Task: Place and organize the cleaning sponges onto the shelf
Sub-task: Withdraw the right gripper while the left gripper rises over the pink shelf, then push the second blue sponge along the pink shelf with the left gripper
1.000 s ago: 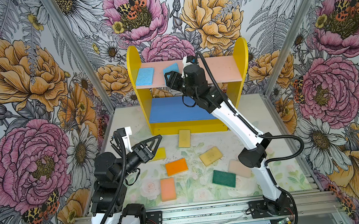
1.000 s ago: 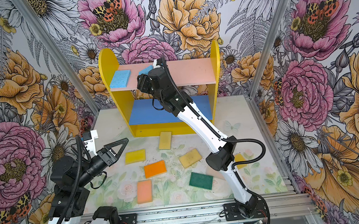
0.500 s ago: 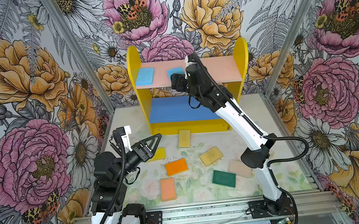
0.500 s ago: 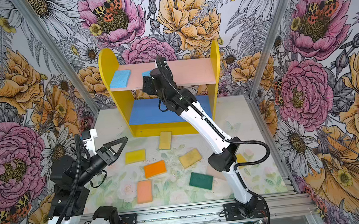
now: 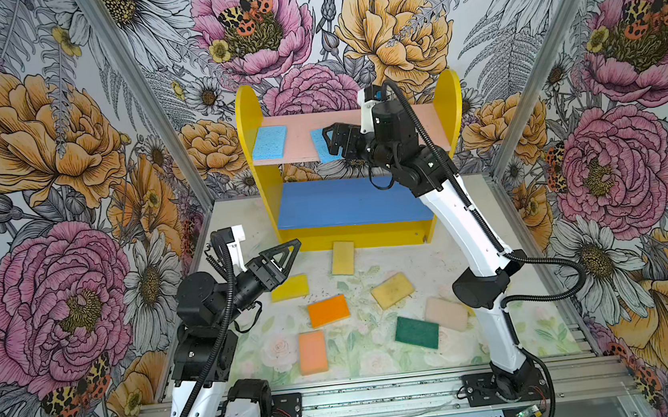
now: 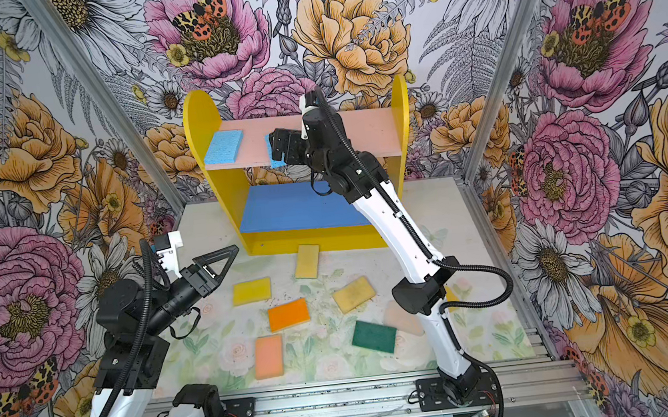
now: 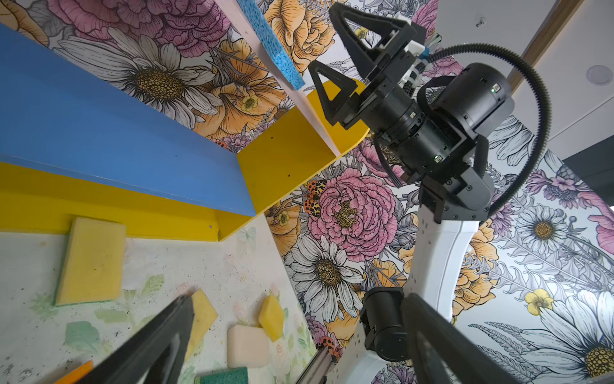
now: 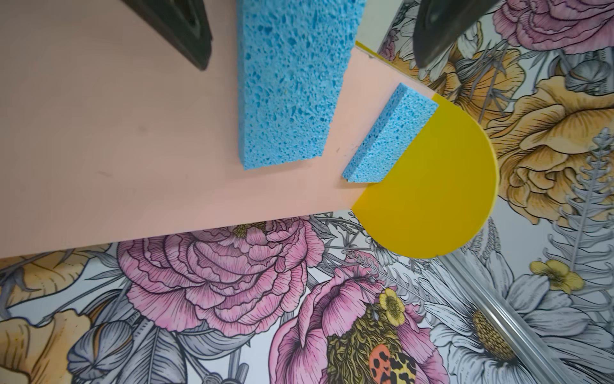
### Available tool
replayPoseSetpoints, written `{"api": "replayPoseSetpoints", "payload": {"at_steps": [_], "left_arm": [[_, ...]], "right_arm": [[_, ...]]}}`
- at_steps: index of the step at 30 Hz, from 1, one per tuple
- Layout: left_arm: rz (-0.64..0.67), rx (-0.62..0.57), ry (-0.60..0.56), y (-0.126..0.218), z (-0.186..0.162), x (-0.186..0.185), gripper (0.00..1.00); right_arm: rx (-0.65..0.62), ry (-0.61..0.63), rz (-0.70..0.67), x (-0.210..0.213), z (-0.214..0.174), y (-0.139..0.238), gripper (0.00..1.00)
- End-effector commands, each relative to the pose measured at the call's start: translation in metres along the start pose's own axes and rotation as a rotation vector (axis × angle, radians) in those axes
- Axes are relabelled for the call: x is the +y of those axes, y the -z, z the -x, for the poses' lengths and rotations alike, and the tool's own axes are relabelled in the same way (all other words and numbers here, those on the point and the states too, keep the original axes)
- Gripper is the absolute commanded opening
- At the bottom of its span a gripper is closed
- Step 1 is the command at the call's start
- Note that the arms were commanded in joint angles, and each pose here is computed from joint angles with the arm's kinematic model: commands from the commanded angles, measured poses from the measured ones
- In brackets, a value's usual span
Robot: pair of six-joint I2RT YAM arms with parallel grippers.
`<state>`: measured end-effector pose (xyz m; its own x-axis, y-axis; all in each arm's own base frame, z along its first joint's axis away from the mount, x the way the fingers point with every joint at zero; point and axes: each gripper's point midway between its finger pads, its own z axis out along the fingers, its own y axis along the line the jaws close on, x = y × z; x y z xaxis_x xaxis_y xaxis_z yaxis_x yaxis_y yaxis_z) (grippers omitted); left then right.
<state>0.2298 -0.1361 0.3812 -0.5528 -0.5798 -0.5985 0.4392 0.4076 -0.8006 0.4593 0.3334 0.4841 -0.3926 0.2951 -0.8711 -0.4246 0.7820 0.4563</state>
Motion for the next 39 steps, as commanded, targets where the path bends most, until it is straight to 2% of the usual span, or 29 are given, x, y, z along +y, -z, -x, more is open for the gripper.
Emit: {"api": "replayPoseSetpoints", "payload": {"at_steps": [1,5,10,18,23,25,31,39], "left_arm": [[-0.065,-0.024,-0.045,-0.009,0.018,-0.028,0.99],[-0.125,0.035,-0.108,-0.044,0.018,-0.066,0.99],[-0.204,0.101,-0.176,-0.105,0.020,-0.118,0.99],[-0.293,0.197,-0.166,-0.210,0.028,-0.150,0.99],[-0.312,0.229,-0.183,-0.265,0.033,-0.159,0.99],[-0.301,0.248,-0.177,-0.292,0.032,-0.149,0.99],[-0.334,0.213,-0.140,-0.330,0.057,-0.134,0.99],[-0.268,0.173,-0.102,-0.341,0.089,-0.082,0.99]], "right_arm": [[-0.038,-0.028,0.143,0.030,0.031,0.039,0.96],[-0.046,-0.015,0.138,0.029,0.045,0.079,0.96],[-0.024,0.024,0.070,0.012,0.037,0.136,0.96],[0.055,0.041,-0.037,-0.036,-0.024,0.215,0.96],[0.130,0.022,-0.035,-0.053,-0.066,0.233,0.96],[0.152,0.020,-0.030,-0.056,-0.077,0.235,0.96],[0.178,0.023,-0.009,-0.059,-0.089,0.241,0.97],[0.162,0.041,-0.010,-0.061,-0.086,0.247,0.97]]}}
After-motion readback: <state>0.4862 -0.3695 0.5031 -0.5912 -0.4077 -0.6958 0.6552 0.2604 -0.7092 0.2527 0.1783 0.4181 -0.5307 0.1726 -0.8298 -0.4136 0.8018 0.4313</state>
